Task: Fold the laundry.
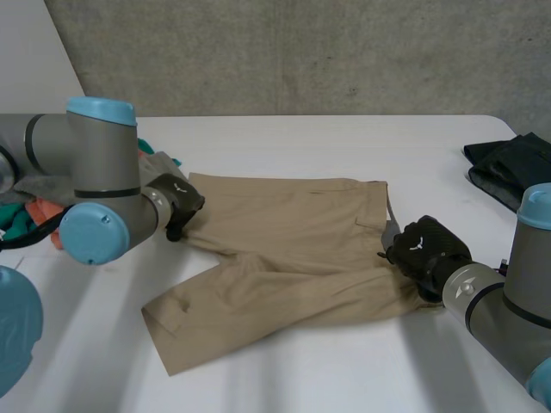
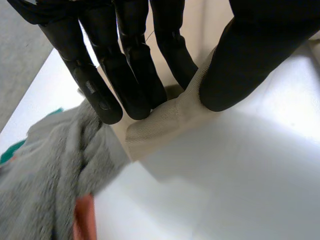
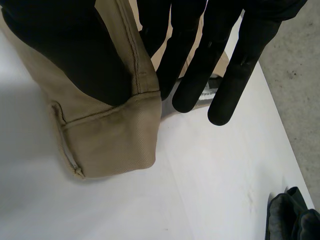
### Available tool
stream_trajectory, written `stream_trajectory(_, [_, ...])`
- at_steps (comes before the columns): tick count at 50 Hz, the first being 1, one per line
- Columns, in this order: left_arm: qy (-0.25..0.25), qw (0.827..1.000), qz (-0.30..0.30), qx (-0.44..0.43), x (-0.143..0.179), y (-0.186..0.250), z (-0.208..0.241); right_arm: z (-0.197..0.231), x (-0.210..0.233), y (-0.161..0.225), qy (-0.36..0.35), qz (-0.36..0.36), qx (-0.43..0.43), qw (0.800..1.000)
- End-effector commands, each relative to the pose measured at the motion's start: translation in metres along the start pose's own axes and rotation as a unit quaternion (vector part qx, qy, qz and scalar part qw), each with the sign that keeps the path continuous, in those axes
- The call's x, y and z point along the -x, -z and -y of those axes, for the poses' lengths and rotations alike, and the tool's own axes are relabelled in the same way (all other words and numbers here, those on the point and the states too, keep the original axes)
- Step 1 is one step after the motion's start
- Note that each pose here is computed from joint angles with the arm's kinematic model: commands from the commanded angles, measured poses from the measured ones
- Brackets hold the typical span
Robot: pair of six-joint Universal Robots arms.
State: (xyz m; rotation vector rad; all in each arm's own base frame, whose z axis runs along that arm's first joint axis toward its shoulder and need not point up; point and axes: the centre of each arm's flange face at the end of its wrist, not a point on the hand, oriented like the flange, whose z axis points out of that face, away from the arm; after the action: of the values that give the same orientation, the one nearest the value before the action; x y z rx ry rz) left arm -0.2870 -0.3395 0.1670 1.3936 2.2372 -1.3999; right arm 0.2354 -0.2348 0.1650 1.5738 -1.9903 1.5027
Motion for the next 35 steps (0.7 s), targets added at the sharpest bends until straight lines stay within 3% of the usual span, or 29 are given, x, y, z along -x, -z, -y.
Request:
stream_trajectory(1, [-0.024, 0.999, 0.022, 0.032, -0.003, 0.002, -0.014, 0.008, 0.004, 0.008, 0.002, 0.002, -0.012, 1.0])
stream_trajectory(9, [-0.024, 0.997, 0.066, 0.012, 0.016, 0.02, 0.004, 0.022, 0.009, 0.014, -0.006, 0.007, -0.035, 0.999])
stream_trajectory(16, [0.061, 0.995, 0.071, -0.025, 0.028, 0.068, 0.021, 0.03, 0.008, 0.011, -0.023, -0.001, -0.048, 0.999])
stream_trajectory(22, [0.108, 0.994, -0.027, -0.004, -0.009, 0.108, 0.003, 0.034, 0.0, 0.008, -0.056, -0.017, -0.05, 0.997])
stream_trajectory(28, [0.112, 0.988, -0.103, 0.023, -0.046, 0.123, -0.026, 0.035, -0.003, 0.008, -0.083, -0.021, -0.053, 0.995])
stream_trajectory(35, [0.099, 0.989, -0.108, 0.007, -0.068, 0.112, -0.041, 0.032, -0.004, 0.008, -0.088, -0.023, -0.049, 0.995])
